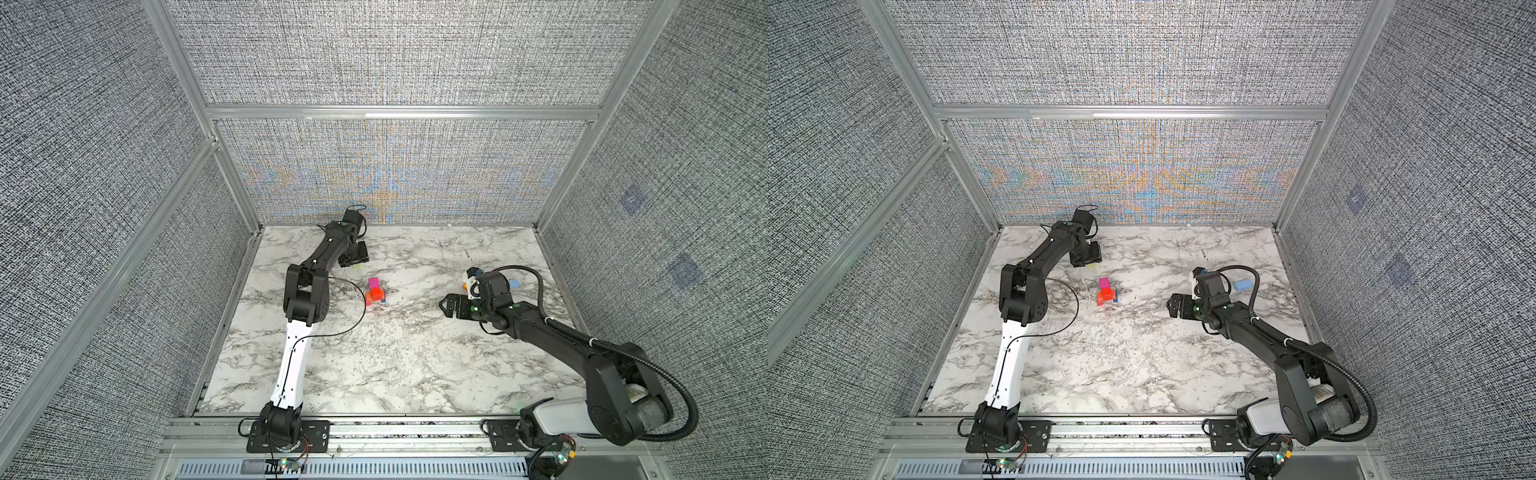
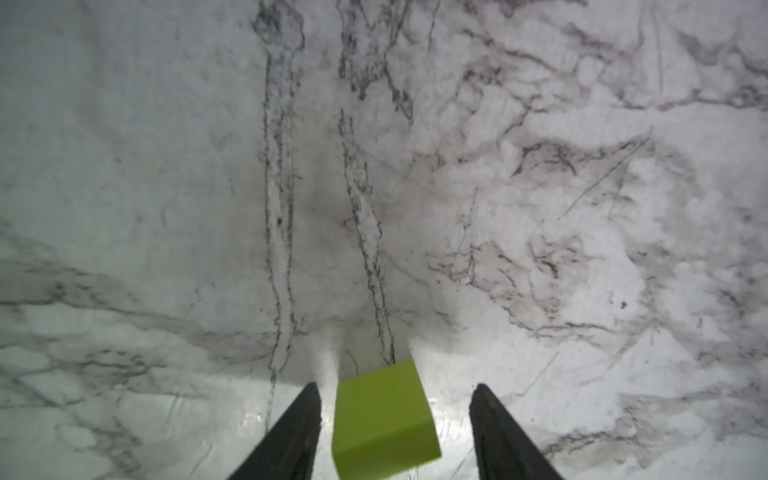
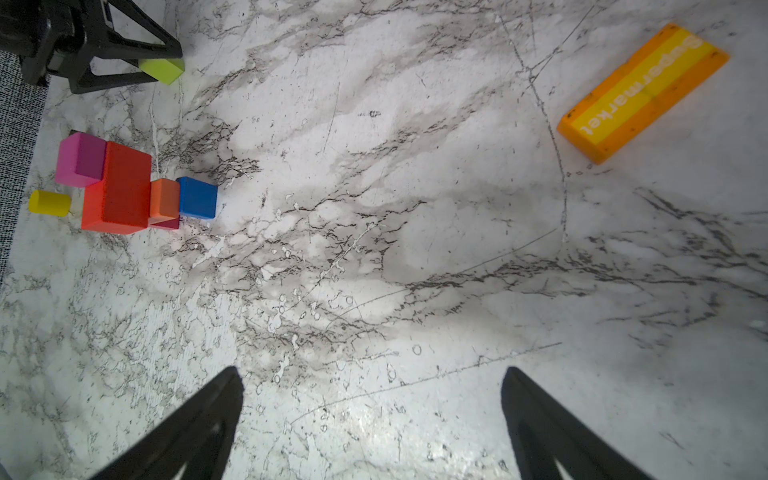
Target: Build the wood block tower
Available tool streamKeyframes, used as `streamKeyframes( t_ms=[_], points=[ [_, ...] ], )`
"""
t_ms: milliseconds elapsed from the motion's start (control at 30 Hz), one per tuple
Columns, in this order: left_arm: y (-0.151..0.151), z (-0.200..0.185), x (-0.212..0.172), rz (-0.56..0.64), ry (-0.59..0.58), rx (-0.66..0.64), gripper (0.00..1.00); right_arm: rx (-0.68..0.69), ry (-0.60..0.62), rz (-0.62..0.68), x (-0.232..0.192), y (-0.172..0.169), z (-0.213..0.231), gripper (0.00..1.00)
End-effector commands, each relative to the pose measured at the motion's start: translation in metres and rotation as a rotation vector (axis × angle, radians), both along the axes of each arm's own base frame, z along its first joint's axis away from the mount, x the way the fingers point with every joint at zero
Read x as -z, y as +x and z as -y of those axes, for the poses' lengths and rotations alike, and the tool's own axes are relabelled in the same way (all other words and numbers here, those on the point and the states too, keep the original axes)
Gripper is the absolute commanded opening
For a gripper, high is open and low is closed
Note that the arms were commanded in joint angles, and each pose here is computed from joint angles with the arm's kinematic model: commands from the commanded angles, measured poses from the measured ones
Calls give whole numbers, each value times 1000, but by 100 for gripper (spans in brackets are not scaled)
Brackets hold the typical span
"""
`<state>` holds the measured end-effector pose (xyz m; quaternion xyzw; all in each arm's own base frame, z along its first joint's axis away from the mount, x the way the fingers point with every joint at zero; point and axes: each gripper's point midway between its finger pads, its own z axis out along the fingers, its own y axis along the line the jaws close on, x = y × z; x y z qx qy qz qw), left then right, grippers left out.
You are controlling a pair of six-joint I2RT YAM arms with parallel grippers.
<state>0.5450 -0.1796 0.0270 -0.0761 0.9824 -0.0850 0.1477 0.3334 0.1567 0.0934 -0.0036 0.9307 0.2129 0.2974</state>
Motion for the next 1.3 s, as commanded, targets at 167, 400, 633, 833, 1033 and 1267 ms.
streamKeyframes(
  t_ms=[167, 400, 633, 833, 1033, 1267],
  points=[
    [4, 2, -1, 15, -15, 6, 37, -9, -2, 13, -6, 1, -2, 99],
    [-1, -7, -16, 26, 28, 2, 28, -10, 3, 16, -8, 1, -2, 99],
    [-19, -39, -45, 69, 163, -37, 25, -16, 12, 27, -13, -2, -3, 99],
    [-63, -56, -55, -9, 215, -46, 25, -24, 28, 34, -17, -4, -6, 99],
    [-119, -51, -50, -160, 146, 35, 25, -37, 45, 34, -20, -6, -10, 99],
    [-152, -50, -36, -274, 116, 79, 25, -44, 52, 46, -26, -10, -11, 99]
  ],
)
